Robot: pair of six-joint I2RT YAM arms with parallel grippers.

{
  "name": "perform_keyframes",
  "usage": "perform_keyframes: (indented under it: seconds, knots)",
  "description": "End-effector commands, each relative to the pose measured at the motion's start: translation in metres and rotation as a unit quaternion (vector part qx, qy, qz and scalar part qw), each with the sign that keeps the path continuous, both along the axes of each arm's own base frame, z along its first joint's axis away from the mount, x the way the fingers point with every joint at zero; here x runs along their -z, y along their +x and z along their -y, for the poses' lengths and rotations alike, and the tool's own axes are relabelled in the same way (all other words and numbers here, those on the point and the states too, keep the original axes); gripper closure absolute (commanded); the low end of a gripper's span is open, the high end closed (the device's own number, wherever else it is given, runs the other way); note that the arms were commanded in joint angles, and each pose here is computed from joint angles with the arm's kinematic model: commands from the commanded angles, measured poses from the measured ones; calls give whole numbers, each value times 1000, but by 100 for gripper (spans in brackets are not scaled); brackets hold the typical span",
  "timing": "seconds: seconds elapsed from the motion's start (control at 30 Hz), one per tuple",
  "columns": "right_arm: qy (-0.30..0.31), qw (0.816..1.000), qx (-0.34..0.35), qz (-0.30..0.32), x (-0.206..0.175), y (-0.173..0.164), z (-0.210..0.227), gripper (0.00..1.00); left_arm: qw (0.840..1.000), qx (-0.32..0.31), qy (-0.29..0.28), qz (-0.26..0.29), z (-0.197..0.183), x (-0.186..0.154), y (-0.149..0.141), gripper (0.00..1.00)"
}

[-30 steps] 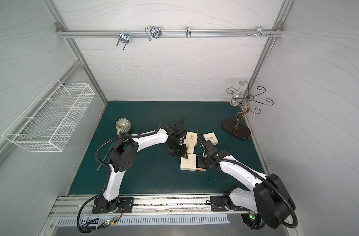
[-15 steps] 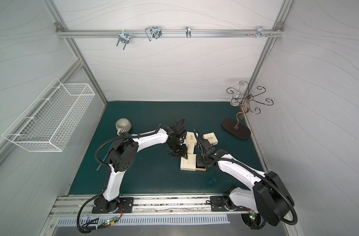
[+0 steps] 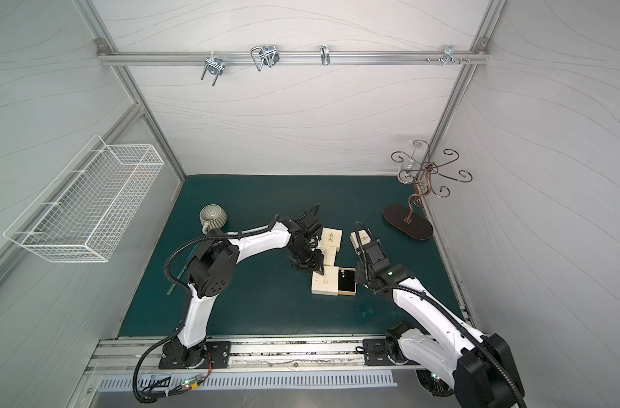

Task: Take out the earrings from the drawer-style jewelry box
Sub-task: Place the earring at the center of the board.

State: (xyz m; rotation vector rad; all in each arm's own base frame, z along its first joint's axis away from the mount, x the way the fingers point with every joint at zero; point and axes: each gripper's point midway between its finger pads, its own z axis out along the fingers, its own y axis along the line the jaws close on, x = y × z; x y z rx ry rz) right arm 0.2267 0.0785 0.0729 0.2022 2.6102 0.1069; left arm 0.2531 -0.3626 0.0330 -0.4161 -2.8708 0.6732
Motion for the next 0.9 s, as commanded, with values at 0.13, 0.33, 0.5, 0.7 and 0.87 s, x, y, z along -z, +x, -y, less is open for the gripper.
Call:
perform_keyframes:
  seconds: [0.13, 0.33, 0.5, 0.7, 0.87]
  knots:
    - [7, 993, 59, -103, 31, -10, 19, 89, 995, 2, 99, -5, -30, 50, -7, 46]
    - [9, 991, 65, -116, 34, -10, 20, 78, 995, 2, 99, -3, -30, 48, -7, 46]
    - [14, 993, 57, -101, 30, -9, 17, 72, 995, 4, 96, -2, -29, 48, -7, 46]
    - [19, 998, -54, 0, -8, 4, -33, 70, 996, 9, 92, 0, -26, 46, -8, 46]
    - [13, 994, -109, 7, -17, 9, -61, 68, 996, 11, 94, -1, -27, 46, -9, 46]
